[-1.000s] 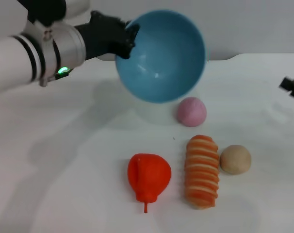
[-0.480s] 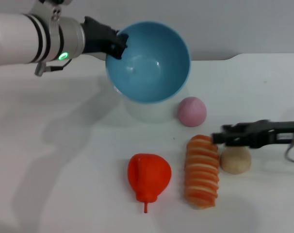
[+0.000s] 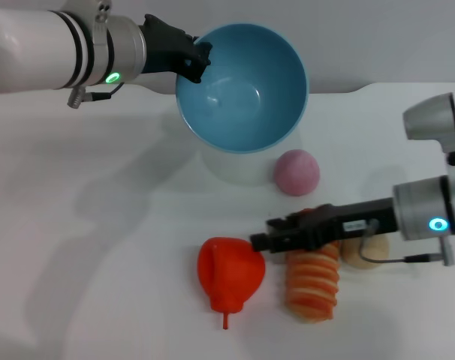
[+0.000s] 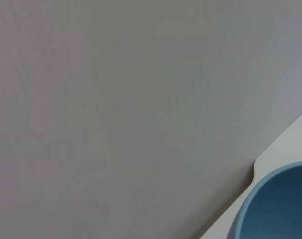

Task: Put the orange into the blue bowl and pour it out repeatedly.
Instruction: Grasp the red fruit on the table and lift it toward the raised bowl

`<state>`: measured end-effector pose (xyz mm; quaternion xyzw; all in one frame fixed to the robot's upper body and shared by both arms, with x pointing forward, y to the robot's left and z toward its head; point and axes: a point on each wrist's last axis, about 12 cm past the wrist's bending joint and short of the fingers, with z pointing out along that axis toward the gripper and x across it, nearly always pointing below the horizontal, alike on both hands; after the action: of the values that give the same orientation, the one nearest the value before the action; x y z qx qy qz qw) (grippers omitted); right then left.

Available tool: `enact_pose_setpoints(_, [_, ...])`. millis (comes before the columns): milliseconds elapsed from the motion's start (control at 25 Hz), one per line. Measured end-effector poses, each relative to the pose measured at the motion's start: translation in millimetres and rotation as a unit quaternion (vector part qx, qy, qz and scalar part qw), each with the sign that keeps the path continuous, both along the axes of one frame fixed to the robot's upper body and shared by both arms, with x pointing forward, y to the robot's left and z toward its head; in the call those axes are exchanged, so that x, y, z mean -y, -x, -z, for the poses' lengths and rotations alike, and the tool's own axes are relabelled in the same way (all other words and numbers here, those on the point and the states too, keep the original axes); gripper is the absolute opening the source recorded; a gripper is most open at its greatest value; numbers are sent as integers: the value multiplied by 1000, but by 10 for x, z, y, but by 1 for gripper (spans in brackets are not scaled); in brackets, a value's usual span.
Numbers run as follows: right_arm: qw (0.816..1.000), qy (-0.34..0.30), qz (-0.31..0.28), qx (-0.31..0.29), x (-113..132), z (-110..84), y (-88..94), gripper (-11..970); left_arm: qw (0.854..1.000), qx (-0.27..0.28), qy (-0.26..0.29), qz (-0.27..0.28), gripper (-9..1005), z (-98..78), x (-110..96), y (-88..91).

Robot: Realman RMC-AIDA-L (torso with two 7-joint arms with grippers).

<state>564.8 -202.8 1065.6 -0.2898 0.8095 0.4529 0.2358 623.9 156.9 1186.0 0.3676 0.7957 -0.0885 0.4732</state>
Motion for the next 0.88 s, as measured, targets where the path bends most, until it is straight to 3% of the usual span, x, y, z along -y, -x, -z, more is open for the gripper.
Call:
enact_pose_setpoints(320, [1000, 23, -10, -11, -208, 154, 19, 663, 1000, 3, -2, 0, -1, 70, 23, 16])
enact_pose_setpoints(600, [999, 29, -21, -11, -218, 191, 63, 663, 1000, 5, -3, 1, -1, 94, 36, 17])
enact_pose_setpoints(880, [999, 28, -32, 0, -218, 198, 80, 408, 1000, 3, -4, 0, -1, 107, 31, 24])
